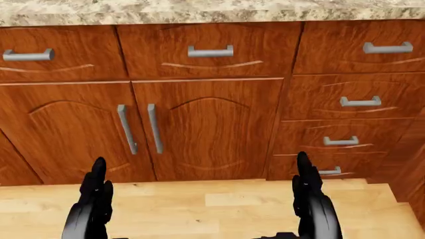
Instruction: Move the drinks to the dining counter.
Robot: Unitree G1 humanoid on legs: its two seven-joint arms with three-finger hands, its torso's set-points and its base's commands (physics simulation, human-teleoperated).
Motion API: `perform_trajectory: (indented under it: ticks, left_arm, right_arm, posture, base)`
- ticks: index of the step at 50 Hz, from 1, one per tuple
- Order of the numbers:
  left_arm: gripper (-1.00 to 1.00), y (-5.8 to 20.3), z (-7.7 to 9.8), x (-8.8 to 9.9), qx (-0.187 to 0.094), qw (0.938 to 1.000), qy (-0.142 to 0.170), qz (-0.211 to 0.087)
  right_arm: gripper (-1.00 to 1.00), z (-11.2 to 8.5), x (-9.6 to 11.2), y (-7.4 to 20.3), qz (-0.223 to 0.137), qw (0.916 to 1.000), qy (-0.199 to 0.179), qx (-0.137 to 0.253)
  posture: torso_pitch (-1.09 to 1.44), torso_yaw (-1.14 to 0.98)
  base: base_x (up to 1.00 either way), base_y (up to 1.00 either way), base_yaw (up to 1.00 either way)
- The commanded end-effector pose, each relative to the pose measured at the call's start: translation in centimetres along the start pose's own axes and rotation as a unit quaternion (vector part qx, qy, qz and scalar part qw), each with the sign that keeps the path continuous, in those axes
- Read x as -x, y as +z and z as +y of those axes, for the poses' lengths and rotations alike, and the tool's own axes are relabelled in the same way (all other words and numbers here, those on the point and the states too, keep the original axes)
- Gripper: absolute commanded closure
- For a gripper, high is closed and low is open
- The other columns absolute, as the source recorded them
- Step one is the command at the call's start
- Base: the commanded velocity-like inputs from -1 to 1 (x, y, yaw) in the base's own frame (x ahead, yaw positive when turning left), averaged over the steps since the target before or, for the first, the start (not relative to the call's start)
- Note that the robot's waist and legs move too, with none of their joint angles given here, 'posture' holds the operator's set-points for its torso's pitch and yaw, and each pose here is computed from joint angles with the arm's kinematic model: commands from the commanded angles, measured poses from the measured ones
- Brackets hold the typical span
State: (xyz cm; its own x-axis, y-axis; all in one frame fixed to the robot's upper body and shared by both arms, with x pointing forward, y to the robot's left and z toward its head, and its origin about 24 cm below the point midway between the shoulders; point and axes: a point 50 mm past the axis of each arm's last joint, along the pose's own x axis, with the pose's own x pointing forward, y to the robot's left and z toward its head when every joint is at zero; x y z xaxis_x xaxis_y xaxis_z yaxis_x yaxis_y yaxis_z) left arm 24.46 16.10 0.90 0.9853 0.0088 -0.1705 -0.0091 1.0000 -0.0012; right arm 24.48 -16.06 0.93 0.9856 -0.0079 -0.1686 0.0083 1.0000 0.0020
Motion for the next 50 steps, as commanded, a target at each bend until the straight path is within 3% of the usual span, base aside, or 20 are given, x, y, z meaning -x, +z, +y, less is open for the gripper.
perform_trajectory:
  ticks: [1,12,21,26,39,50]
  left_arm:
    - [-1.00,3.1,0.2,-0.5,-0.006,0.9976,0.015,-0.067]
    - [-1.00,5.2,-0.1,0.4,-0.004,0.9965,-0.007,-0.083]
    - [-1.00,11.3,0.0,1.7,-0.015,0.9934,-0.021,-0.112]
    - [-1.00,13.8,0.1,2.2,-0.025,0.9919,-0.023,-0.122]
    - [-1.00,17.9,-0.3,2.9,-0.023,0.9893,-0.054,-0.134]
    - [-1.00,20.0,-0.2,3.3,-0.026,0.9872,-0.056,-0.147]
  right_arm:
    - [-1.00,0.5,-0.2,3.2,-0.084,0.9964,0.013,0.007]
    - [-1.00,0.7,0.1,4.2,-0.091,0.9957,0.016,0.013]
    - [-1.00,0.2,0.8,9.8,-0.126,0.9918,0.013,0.015]
    - [-1.00,0.7,1.3,12.7,-0.141,0.9891,0.040,-0.007]
    - [-1.00,1.2,3.8,17.9,-0.204,0.9778,0.049,-0.003]
    - [-1.00,0.5,4.4,19.9,-0.236,0.9711,0.038,-0.011]
  posture:
    - [0.00,0.00]
    - [0.00,0.00]
    - [0.00,0.00]
    - [0.00,0.00]
    - [0.00,0.00]
    - [0.00,0.00]
  base:
    - [0.00,0.00,0.00]
    - [0.00,0.00,0.00]
    - [0.00,0.00,0.00]
    - [0.00,0.00,0.00]
    - [0.07,0.17,0.51]
    - [0.64,0.47,0.00]
